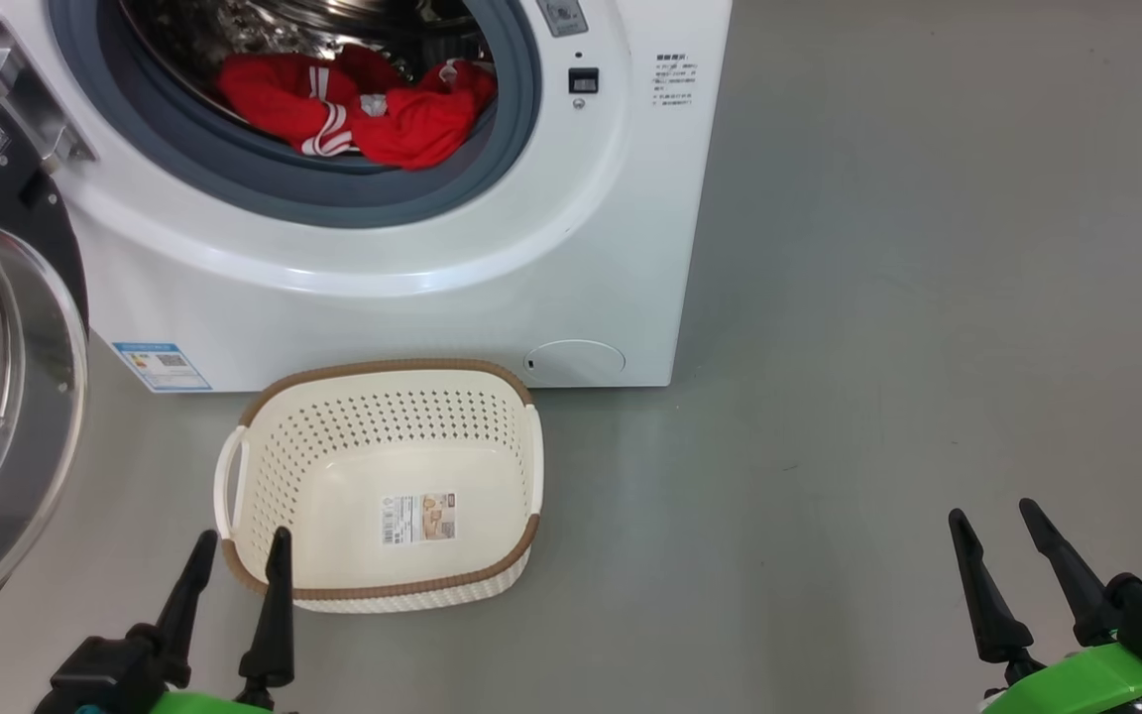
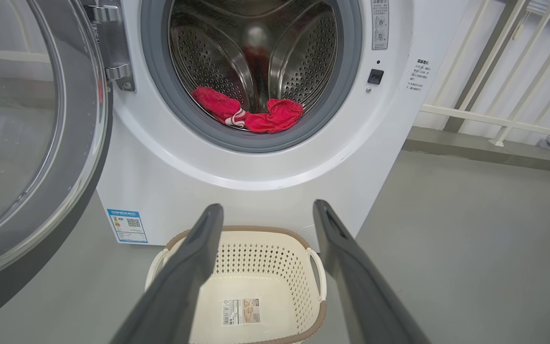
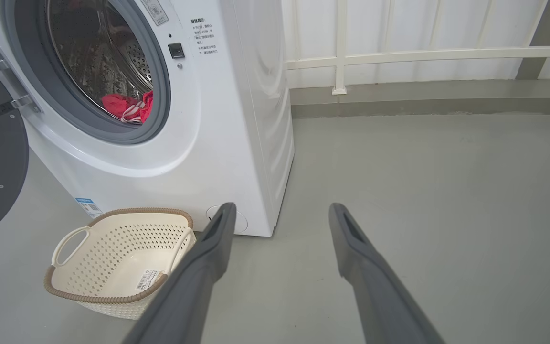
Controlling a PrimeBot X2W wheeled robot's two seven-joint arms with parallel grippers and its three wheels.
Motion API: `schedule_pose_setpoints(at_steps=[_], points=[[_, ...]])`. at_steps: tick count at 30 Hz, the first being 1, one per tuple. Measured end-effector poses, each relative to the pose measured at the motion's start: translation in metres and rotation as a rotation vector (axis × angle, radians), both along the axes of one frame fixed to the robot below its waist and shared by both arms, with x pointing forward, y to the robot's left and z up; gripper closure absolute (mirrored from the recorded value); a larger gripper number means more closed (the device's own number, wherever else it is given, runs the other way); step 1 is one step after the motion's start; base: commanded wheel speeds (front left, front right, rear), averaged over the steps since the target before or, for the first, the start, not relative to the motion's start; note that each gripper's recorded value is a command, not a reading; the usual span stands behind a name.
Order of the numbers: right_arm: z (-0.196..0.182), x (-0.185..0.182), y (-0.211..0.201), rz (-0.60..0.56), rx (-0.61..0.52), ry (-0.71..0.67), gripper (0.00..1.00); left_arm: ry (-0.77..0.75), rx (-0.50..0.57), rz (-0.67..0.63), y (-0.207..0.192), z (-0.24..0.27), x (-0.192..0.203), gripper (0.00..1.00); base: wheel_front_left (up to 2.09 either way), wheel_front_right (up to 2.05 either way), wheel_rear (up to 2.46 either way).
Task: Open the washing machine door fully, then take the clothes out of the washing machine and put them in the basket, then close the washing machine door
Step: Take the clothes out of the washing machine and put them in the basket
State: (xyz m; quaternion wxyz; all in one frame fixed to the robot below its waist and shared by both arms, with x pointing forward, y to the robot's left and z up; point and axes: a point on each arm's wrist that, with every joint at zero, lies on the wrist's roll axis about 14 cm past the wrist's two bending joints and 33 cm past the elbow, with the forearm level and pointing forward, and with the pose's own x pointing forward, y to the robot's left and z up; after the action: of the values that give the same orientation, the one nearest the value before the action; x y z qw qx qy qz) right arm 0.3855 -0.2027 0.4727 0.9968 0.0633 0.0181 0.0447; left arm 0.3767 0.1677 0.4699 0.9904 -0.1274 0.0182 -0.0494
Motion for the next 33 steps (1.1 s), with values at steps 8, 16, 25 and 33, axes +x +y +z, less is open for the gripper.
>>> schedule_pose_setpoints(at_steps=[8,16,25,33], points=[[-0.003,0.001,0.002,0.006,-0.001,0.007,0.0,0.003,0.0,0.004,0.001,-0.001,0.002,0.0,1.16,-1.16,0.0],[-0.007,0.004,0.005,0.015,0.0,0.019,0.0,-0.003,-0.007,0.009,0.002,0.0,0.008,0.0,1.22,-1.22,0.0],[-0.004,0.011,0.012,0.035,0.003,0.007,0.0,-0.023,0.014,0.013,0.002,0.006,0.015,0.0,0.72,-0.72,0.0],[-0.007,0.011,0.015,0.044,0.005,0.016,0.0,-0.002,0.013,0.013,0.002,-0.001,0.014,0.0,0.01,-0.01,0.0]])
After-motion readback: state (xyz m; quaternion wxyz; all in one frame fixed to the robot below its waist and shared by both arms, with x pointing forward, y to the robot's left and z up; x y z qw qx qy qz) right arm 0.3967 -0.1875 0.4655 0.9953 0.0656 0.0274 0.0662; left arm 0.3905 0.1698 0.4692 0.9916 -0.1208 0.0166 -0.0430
